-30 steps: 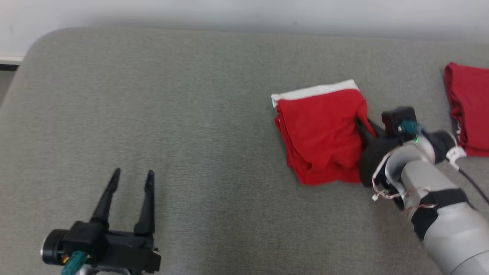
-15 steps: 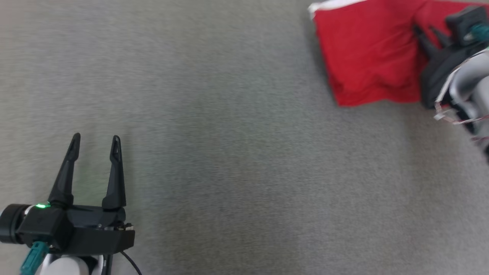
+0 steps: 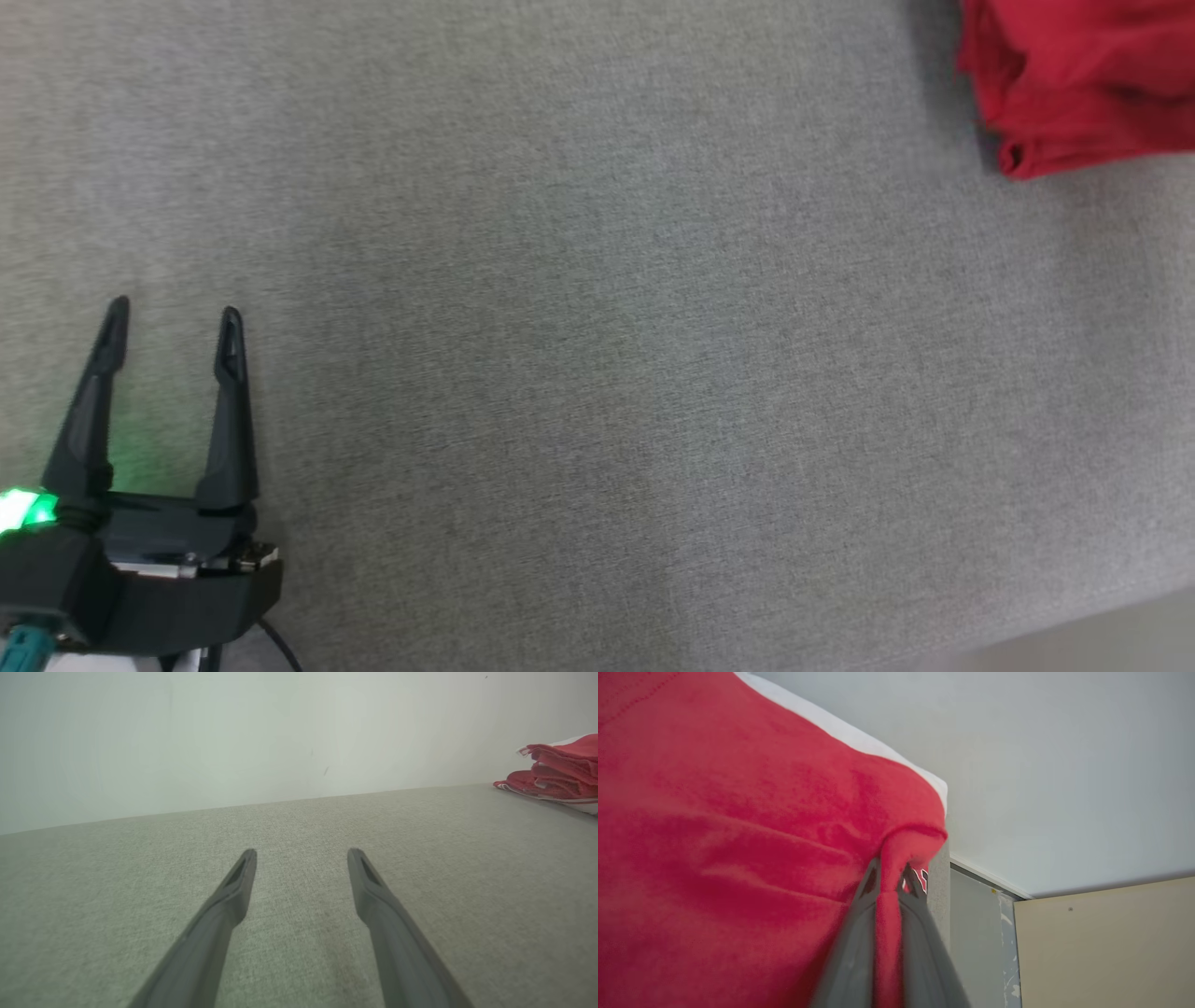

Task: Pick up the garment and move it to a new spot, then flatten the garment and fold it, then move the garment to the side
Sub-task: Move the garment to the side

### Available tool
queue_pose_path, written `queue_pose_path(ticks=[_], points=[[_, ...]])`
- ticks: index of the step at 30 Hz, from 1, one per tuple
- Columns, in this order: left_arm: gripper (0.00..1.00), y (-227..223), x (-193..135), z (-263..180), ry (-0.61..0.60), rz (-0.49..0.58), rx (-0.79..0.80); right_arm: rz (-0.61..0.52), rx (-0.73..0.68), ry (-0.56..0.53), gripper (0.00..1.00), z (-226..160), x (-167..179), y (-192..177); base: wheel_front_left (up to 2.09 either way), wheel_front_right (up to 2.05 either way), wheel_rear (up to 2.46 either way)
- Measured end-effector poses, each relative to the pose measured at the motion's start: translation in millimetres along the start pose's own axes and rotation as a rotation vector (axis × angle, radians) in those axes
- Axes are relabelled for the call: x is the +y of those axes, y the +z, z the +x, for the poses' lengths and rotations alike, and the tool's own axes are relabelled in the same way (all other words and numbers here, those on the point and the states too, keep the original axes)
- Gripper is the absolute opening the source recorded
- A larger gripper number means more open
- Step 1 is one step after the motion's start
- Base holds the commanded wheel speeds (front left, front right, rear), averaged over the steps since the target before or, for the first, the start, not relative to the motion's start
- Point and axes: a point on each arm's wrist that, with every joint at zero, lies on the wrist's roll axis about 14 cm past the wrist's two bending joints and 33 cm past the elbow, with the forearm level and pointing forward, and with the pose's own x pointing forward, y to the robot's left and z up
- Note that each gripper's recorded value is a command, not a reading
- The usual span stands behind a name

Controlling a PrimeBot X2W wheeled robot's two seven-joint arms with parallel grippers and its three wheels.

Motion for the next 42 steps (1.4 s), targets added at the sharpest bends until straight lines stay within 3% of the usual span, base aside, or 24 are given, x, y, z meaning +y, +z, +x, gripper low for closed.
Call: queue_pose_path(ticks=[5, 14, 18, 19, 21, 22, 26, 31, 35, 37, 42], points=[[1.00, -7.7, -5.7, 6.6, -0.017, -0.015, -0.004, -0.105, 0.060, -0.045, 0.00, -0.4, -24.5, -15.2, 0.00, 0.00, 0.00], [1.00, -14.1, -5.6, 7.8, -0.017, -0.024, 0.001, -0.252, 0.115, -0.054, 0.00, 8.4, -36.3, -18.9, 0.00, 0.00, 0.00], [1.00, -15.5, -2.6, 6.5, -0.009, -0.022, 0.004, -0.246, 0.126, -0.061, 0.03, 14.5, -37.9, -18.4, 0.00, 0.00, 0.00], [1.00, -16.0, -1.7, 6.2, -0.006, -0.021, 0.005, -0.251, 0.116, -0.061, 0.16, 16.1, -38.3, -15.7, 0.00, 0.00, 0.00], [1.00, -16.4, 0.0, 5.5, -0.001, -0.021, 0.006, -0.253, 0.114, -0.066, 0.77, 18.8, -39.8, -12.8, 0.00, 0.00, 0.00], [1.00, -16.8, 1.1, 5.1, 0.002, -0.019, 0.008, -0.260, 0.120, -0.064, 1.00, 20.0, -38.9, -13.7, 0.00, 0.00, 0.00], [1.00, -16.5, 3.1, 4.7, 0.010, -0.019, 0.007, -0.282, 0.087, -0.068, 1.00, 22.0, -41.0, -3.6, 0.00, 0.00, 0.00], [1.00, -11.4, 4.6, 1.6, 0.030, -0.025, 0.008, -0.187, -0.051, -0.119, 1.00, 15.0, -55.2, 31.5, 0.00, 0.00, 0.00], [1.00, -0.4, 8.9, -5.4, 0.069, -0.039, -0.003, -0.055, -0.221, -0.131, 1.00, 5.0, -52.3, 67.0, 0.00, 0.00, 0.00], [1.00, 5.6, 12.7, -12.8, 0.089, -0.032, -0.002, 0.066, -0.324, -0.134, 1.00, -2.9, -48.6, 84.4, 0.00, 0.00, 0.00], [1.00, 19.7, 21.7, -29.4, 0.133, -0.018, -0.007, 0.160, -0.451, -0.110, 1.00, -19.5, -32.2, 109.1, 0.00, 0.00, 0.00]])
